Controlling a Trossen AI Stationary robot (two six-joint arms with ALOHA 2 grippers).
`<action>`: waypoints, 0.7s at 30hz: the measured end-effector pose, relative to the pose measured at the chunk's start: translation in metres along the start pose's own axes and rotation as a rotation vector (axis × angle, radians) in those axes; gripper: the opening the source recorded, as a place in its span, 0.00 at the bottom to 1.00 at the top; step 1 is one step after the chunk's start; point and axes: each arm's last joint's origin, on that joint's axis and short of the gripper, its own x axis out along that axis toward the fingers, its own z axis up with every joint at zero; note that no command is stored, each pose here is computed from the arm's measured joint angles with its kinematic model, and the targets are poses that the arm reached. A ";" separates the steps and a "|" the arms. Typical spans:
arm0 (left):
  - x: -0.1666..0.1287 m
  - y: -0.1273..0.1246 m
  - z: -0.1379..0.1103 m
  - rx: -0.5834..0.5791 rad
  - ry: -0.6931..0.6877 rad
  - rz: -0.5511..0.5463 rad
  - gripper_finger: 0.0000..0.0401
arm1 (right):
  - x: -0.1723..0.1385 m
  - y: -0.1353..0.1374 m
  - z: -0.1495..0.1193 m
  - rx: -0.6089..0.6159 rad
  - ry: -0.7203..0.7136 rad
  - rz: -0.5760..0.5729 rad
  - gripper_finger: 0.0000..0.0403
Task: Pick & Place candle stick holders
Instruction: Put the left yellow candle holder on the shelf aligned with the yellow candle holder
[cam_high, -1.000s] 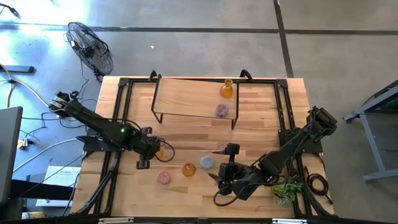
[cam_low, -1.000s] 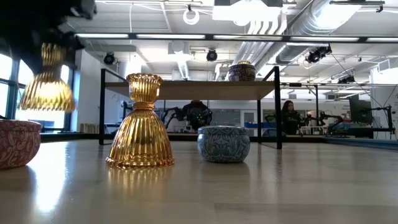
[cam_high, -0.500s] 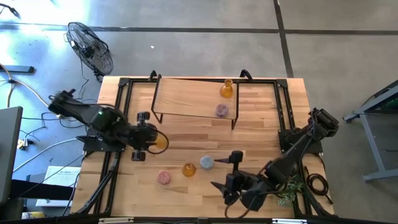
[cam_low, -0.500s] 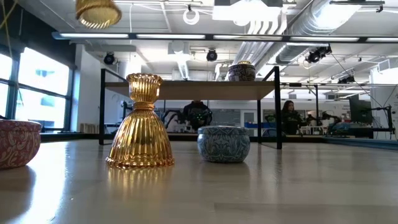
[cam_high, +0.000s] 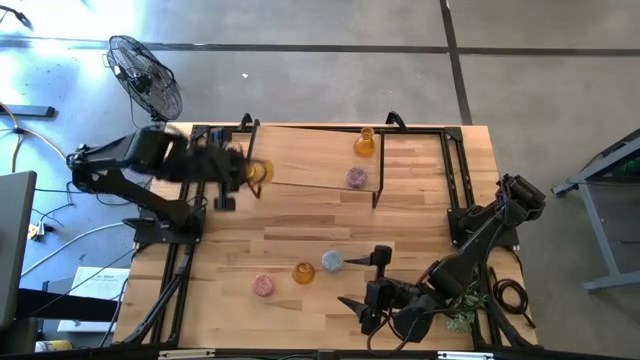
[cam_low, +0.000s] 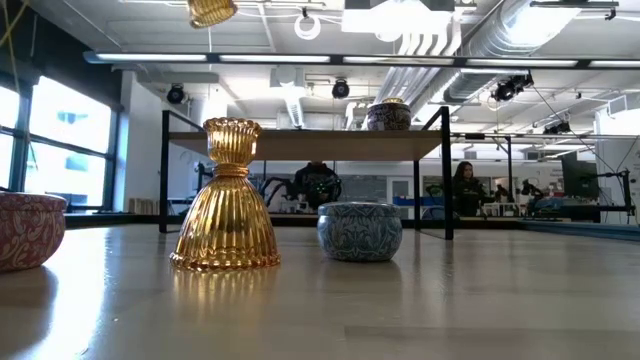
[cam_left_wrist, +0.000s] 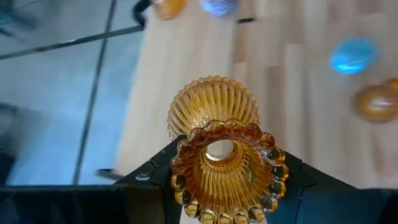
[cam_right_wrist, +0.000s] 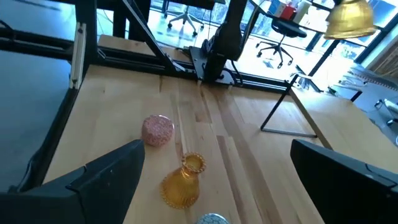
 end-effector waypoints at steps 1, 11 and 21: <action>0.003 0.007 0.002 0.006 0.010 0.003 0.37 | 0.000 0.000 0.000 0.012 0.000 0.000 0.99; 0.051 0.081 0.013 -0.050 0.142 0.031 0.37 | -0.003 0.007 -0.002 0.063 -0.014 0.008 0.99; 0.126 0.150 -0.014 -0.258 0.285 -0.122 0.37 | 0.003 0.015 -0.006 0.072 -0.016 0.016 0.99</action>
